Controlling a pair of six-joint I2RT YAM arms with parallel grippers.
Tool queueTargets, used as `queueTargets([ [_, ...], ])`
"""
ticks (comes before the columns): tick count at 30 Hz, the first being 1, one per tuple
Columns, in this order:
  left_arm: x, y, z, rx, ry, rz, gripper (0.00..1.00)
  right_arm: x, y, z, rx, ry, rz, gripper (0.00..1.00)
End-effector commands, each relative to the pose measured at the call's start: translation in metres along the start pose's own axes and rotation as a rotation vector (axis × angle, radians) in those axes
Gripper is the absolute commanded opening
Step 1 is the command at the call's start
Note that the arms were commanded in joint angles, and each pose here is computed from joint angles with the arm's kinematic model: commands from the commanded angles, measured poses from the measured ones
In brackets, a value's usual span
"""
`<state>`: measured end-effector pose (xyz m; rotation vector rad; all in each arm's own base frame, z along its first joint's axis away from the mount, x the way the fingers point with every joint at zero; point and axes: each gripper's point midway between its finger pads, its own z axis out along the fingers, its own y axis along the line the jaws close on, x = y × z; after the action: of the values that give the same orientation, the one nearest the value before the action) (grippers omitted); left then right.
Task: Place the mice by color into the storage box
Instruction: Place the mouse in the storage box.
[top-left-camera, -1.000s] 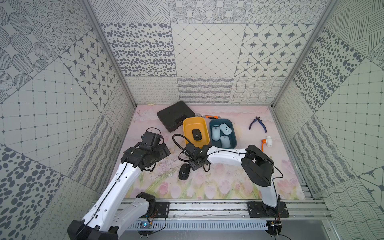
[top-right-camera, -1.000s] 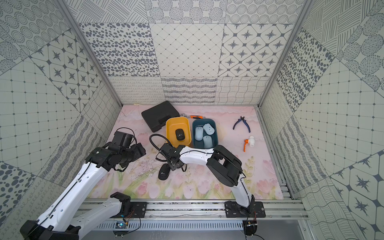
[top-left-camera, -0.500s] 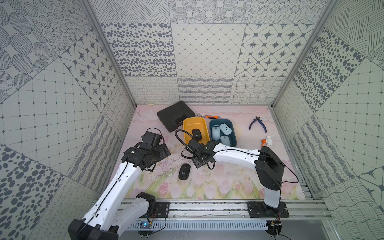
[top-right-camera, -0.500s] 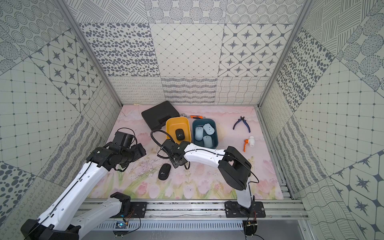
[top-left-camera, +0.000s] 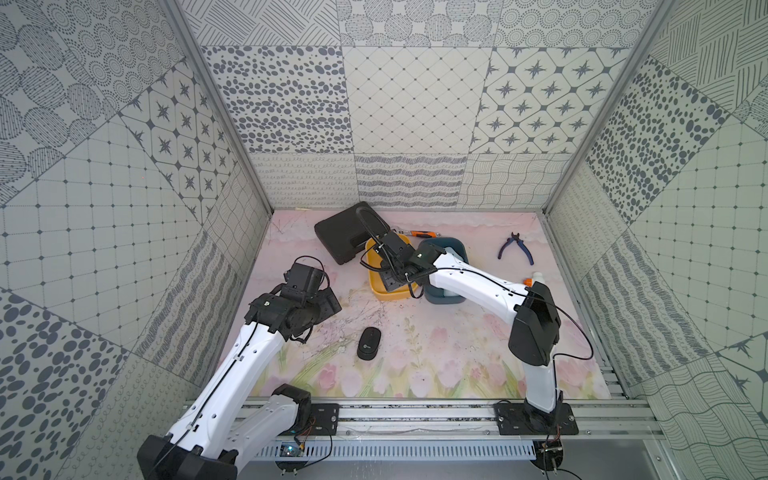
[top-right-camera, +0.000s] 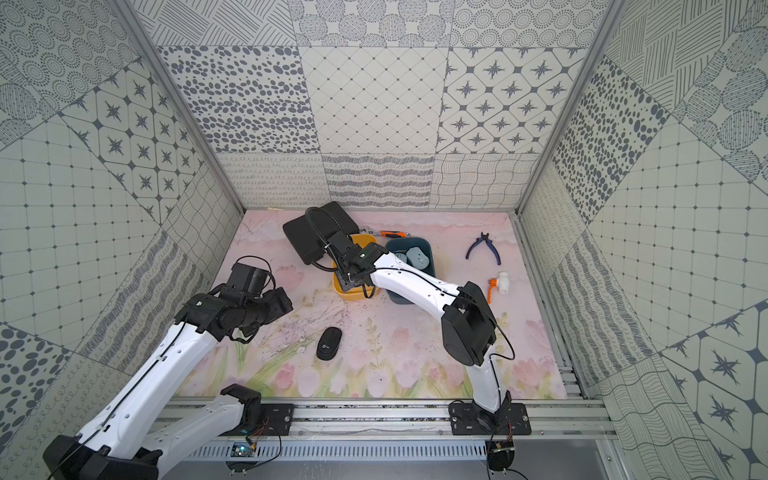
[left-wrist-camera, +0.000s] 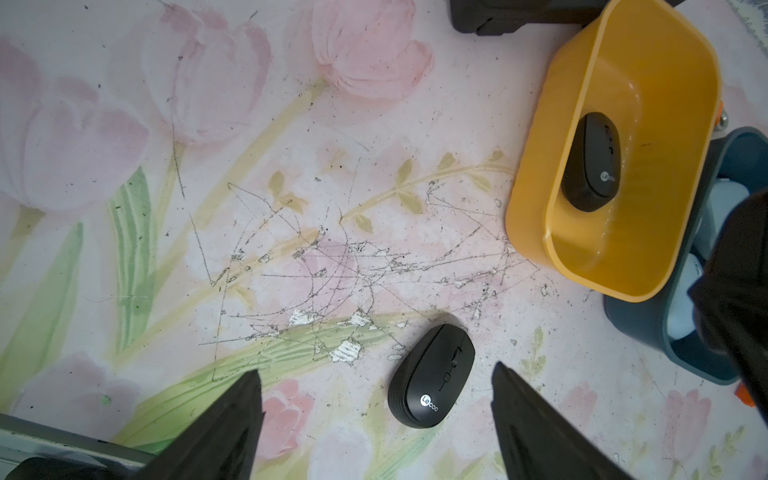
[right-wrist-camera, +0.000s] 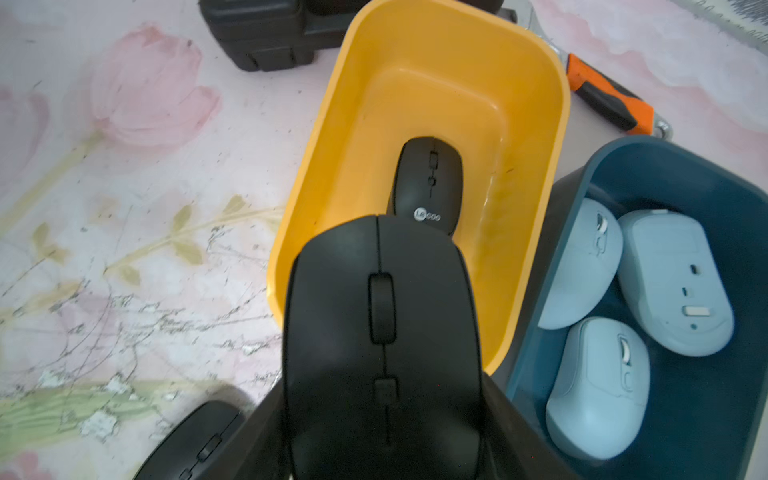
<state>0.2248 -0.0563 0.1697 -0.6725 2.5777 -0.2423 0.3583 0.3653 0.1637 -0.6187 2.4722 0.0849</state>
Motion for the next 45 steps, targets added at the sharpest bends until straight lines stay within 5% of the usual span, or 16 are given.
queueTargets([
  [1,-0.003,-0.002,0.000,0.002,-0.003,-0.011,0.89,-0.006,-0.005,0.029,0.013,0.036,-0.030,0.60],
  [13,-0.008,-0.002,0.003,-0.016,-0.004,-0.002,0.89,-0.025,-0.005,0.103,-0.003,0.076,-0.056,0.61],
  [17,-0.009,-0.003,0.007,-0.017,0.009,-0.003,0.89,-0.030,-0.005,0.110,-0.004,0.094,-0.066,0.77],
  [21,-0.010,-0.003,0.008,-0.014,0.009,-0.007,0.89,-0.031,-0.004,0.106,-0.006,0.104,-0.072,0.89],
  [27,-0.011,-0.001,-0.001,-0.002,-0.010,-0.026,0.89,-0.038,-0.004,0.058,-0.013,0.048,-0.030,0.90],
  [36,-0.011,0.016,-0.033,0.015,-0.093,-0.076,0.90,0.049,0.053,-0.031,-0.117,0.148,0.199,0.87],
  [39,-0.006,0.024,-0.044,0.011,-0.103,-0.084,0.89,0.080,0.084,-0.037,-0.207,0.203,0.308,0.88],
  [45,0.003,0.045,-0.062,-0.003,-0.151,-0.086,0.89,0.129,0.116,-0.018,-0.130,0.336,0.356,0.88],
])
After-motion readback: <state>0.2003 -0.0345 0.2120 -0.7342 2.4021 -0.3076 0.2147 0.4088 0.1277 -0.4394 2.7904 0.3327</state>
